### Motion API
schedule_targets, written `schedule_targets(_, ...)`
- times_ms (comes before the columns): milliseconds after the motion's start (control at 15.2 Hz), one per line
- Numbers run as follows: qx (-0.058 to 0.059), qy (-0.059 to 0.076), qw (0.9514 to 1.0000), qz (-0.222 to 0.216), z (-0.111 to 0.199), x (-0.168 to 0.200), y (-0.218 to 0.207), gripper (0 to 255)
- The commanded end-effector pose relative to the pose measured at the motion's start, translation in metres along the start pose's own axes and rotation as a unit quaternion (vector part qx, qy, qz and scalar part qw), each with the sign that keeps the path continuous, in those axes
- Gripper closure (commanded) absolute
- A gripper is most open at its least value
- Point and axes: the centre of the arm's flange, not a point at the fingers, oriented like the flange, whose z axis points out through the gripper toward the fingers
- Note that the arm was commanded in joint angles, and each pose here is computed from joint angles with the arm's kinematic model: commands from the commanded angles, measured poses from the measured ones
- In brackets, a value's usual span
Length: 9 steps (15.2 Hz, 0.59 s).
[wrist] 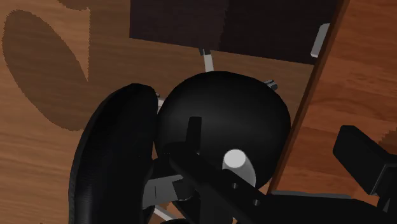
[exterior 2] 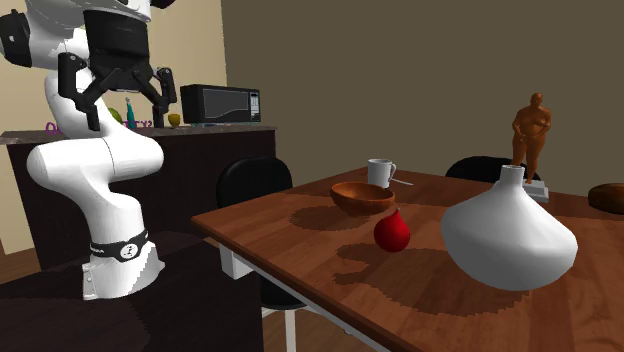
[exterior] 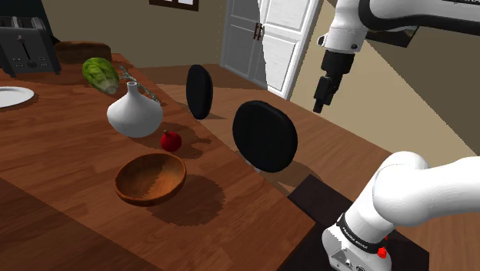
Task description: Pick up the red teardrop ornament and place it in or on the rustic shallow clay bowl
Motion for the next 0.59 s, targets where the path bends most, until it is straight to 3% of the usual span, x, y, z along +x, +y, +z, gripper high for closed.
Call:
schedule_targets(0,0.0,0.0,1.0,0.0,0.0,0.0,0.0,0)
schedule_targets(528,0.015,0.05,0.9986,0.0,0.048,0.058,-0.055,0)
